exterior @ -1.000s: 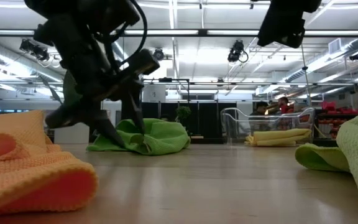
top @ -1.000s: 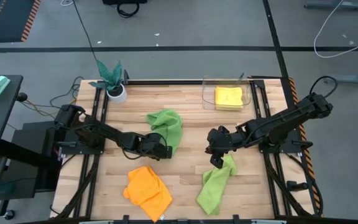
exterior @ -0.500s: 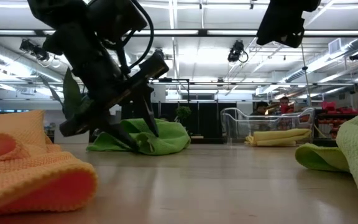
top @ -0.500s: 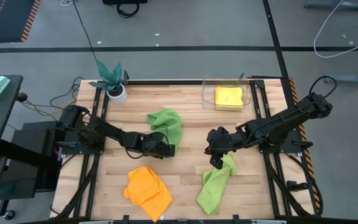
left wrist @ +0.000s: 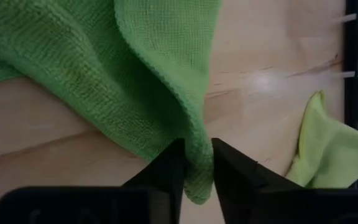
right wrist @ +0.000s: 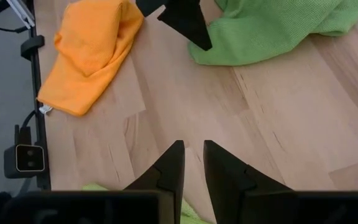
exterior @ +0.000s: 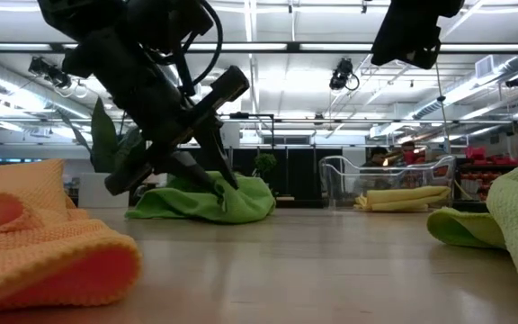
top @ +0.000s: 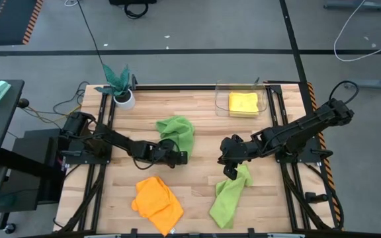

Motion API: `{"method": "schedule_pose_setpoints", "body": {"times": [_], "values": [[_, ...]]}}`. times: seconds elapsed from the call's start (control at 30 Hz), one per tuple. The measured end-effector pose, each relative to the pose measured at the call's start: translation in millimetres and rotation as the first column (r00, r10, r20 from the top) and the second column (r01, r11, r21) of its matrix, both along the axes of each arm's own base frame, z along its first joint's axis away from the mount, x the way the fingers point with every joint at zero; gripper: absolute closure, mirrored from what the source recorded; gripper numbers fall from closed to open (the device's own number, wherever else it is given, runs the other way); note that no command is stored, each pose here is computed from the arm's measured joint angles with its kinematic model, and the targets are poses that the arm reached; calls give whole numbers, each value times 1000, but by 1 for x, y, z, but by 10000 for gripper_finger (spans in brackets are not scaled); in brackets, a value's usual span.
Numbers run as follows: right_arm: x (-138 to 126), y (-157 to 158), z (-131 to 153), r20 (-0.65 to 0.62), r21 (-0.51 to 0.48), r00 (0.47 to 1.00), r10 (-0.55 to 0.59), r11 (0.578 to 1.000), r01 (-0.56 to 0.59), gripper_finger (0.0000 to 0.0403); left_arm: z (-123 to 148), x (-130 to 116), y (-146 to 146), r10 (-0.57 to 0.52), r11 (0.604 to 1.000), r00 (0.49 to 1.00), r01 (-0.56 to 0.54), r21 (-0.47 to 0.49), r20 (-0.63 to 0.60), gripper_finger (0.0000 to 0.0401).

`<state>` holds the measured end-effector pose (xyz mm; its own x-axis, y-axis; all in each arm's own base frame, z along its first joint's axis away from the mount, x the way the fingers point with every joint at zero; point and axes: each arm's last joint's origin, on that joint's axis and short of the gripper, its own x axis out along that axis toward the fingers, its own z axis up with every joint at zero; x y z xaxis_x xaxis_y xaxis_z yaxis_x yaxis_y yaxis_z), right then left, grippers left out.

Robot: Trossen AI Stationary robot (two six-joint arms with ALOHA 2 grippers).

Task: Fold microfiber towels
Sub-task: Fold the green towel

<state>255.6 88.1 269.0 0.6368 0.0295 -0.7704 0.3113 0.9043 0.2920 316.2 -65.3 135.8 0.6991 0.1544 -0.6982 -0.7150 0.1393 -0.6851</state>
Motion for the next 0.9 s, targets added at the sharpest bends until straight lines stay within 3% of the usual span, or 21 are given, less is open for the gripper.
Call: {"method": "schedule_pose_setpoints", "body": {"times": [0.2,0.53,0.73,0.9], "values": [[0,0,0,-1,-2,1000,1,1000,-1,335,2,-2,-11,8,999,1000,-9,39,29,386],[4,-14,0,-2,-40,1000,-4,999,3,335,39,-1,-76,43,985,980,-74,154,193,393],[9,-31,0,-16,-28,999,46,999,-46,335,67,-11,-110,51,981,993,-70,181,107,394],[11,-40,0,-21,-29,993,113,993,-114,335,115,-9,-118,60,959,997,-72,273,51,394]]}}
